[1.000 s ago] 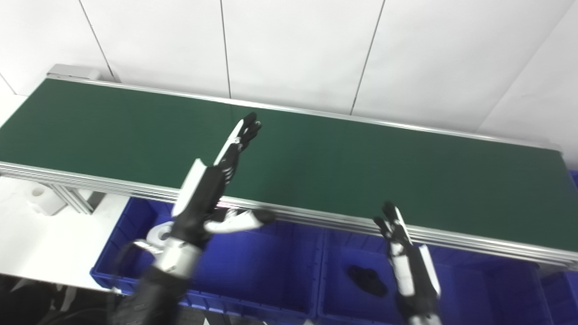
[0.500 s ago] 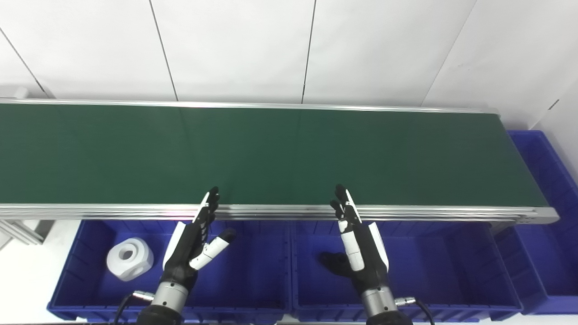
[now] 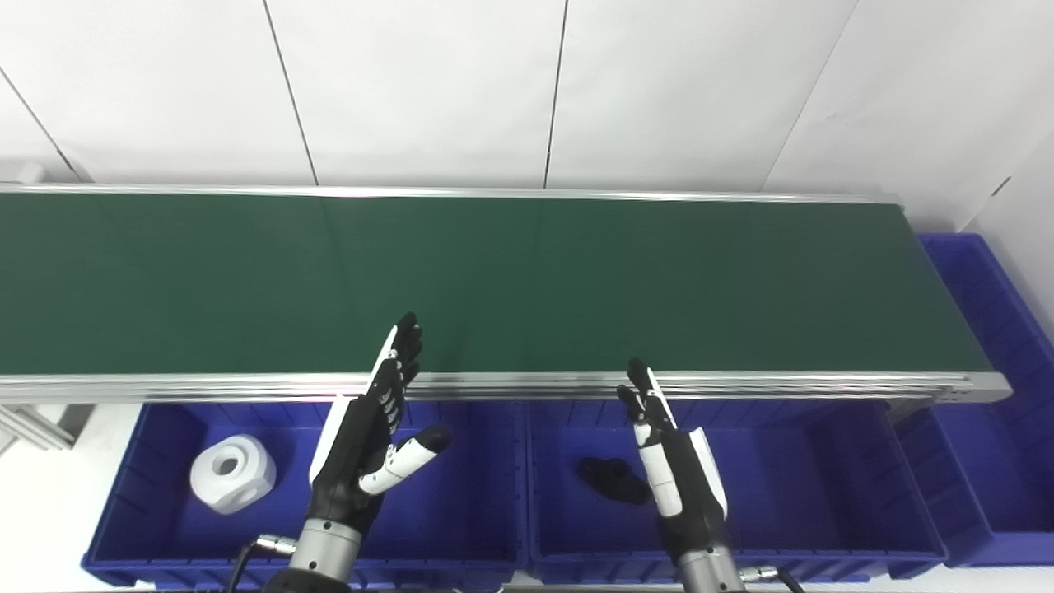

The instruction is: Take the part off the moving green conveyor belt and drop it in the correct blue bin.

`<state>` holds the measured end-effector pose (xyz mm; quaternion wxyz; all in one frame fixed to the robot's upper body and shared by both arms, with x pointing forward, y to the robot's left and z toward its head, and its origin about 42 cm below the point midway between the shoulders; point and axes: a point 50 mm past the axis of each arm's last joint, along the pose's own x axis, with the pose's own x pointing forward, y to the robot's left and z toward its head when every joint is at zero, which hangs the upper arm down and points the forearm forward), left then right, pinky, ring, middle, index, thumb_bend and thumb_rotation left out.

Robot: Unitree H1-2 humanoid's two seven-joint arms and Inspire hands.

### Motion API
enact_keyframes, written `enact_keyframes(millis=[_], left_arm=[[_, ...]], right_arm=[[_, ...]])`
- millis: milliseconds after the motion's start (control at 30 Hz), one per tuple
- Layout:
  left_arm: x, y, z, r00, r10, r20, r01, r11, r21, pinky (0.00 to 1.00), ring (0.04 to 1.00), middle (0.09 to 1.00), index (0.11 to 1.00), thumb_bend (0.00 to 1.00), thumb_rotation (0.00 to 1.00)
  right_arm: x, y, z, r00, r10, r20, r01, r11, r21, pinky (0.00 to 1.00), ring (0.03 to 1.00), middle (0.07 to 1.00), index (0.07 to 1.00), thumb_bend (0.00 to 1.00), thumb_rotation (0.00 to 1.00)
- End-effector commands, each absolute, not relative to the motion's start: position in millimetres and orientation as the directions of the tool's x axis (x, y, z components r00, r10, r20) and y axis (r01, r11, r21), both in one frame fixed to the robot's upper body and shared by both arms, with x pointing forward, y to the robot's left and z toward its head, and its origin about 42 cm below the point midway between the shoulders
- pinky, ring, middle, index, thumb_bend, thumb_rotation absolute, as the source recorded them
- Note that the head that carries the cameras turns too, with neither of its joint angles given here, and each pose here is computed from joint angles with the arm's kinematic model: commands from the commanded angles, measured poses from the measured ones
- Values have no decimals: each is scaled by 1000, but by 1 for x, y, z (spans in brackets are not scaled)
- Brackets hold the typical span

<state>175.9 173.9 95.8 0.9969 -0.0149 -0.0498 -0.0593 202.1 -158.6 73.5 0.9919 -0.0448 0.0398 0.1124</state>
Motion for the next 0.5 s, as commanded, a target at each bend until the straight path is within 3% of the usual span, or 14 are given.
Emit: enact_keyframes(millis=[0, 133, 300, 467], left_arm=[[178, 170, 109, 974, -91, 206, 103, 994, -47, 1000, 1000, 1000, 1000, 789, 649], [175, 166, 104, 975, -62, 211, 70, 997, -32, 1000, 1000, 1000, 1000, 746, 646], [171, 160, 101, 978, -17, 206, 8, 999, 42, 1000, 1000, 1000, 1000, 718, 748], [166, 153, 95, 976, 54, 210, -63, 998, 32, 1000, 1000, 1000, 1000, 638, 770]], right_arm=[[205, -160, 89, 973, 230, 26, -227, 971, -80, 990, 964, 1000, 1000, 760, 1000], [203, -165, 88, 973, 229, 33, -226, 970, -92, 982, 963, 1000, 1000, 777, 1000], [203, -166, 88, 972, 233, 33, -229, 969, -93, 988, 961, 1000, 1000, 797, 1000], [203, -167, 87, 970, 239, 34, -235, 968, -92, 998, 975, 1000, 1000, 834, 1000]])
